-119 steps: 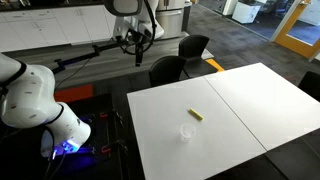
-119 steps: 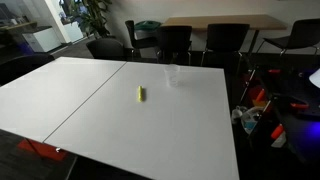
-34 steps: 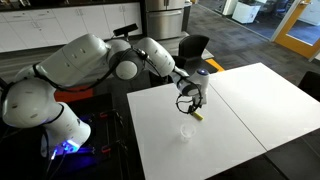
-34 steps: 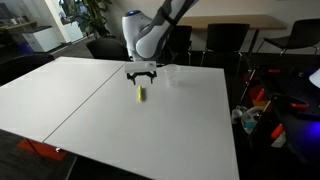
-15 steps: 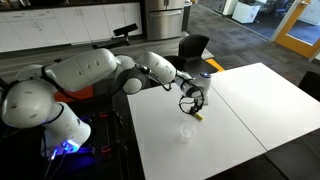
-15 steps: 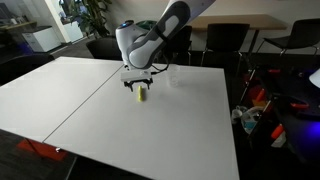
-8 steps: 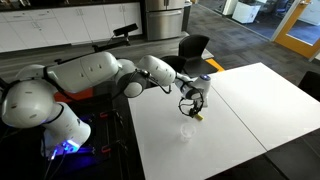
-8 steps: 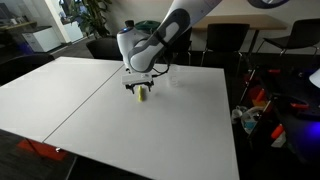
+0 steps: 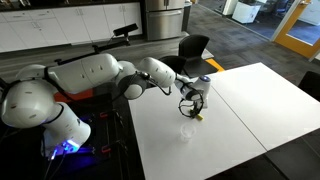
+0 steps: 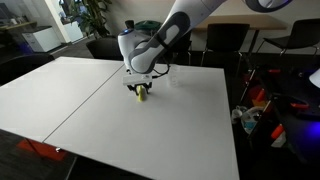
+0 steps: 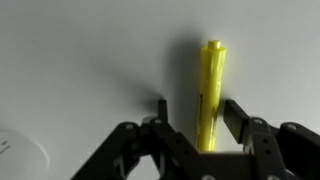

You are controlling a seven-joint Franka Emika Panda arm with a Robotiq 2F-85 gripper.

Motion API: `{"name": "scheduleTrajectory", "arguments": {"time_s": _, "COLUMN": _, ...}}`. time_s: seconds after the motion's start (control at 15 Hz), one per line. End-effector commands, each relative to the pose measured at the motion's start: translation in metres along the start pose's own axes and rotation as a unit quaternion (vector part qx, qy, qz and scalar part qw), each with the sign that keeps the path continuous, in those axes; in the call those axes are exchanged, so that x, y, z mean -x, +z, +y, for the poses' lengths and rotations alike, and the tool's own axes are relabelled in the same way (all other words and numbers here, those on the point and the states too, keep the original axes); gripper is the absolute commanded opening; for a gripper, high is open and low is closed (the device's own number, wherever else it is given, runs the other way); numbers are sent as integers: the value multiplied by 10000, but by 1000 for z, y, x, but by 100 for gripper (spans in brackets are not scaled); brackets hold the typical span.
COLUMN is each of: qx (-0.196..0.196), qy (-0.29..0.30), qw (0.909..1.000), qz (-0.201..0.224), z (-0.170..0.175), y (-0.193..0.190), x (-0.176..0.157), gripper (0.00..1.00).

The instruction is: Pick the marker on the table and put it in the cup

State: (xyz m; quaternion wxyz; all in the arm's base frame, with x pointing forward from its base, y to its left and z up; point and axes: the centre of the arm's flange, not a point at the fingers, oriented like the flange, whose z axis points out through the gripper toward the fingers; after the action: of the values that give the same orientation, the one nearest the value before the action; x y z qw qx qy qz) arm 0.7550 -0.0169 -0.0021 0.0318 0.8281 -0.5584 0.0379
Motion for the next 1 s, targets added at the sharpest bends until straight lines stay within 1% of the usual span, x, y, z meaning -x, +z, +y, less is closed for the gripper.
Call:
{"name": "scheduleTrajectory", "arguments": {"time_s": 0.0, "qx": -5, "qy": 152, "qw": 9999, "qz": -22, "z": -10, "y": 0, "x": -5, "gripper": 31}}
{"name": "scheduleTrajectory", "arguments": {"time_s": 0.07, "qx": -26, "qy": 151, "qw": 9999, "qz": -3, "z": -10, "y": -3, "x": -5, "gripper": 22}}
{"name": "scheduleTrajectory", "arguments": {"time_s": 0.27, "qx": -75, "qy": 171, "qw": 9997, "qz": 125, "z": -10, "y": -20, "x": -3, "gripper": 1}}
{"name": "scheduleTrajectory", "arguments": {"time_s": 0.33, "qx": -137, "qy": 161, "qw": 9996, "qz": 180, "z": -8, "y": -31, "x": 0, "gripper": 1}}
{"name": "scheduleTrajectory", "arguments": {"time_s": 0.4, "qx": -193, "qy": 165, "qw": 9995, "qz": 209, "z": -8, "y": -41, "x": 1, "gripper": 5}}
{"name": "scheduleTrajectory", "arguments": {"time_s": 0.73, "qx": -483, "qy": 175, "qw": 9984, "qz": 252, "z": -11, "y": -113, "x": 15, "gripper": 5}}
{"name": "scheduleTrajectory", "arguments": {"time_s": 0.93, "qx": -519, "qy": 104, "qw": 9985, "qz": 166, "z": -9, "y": -159, "x": 27, "gripper": 5}}
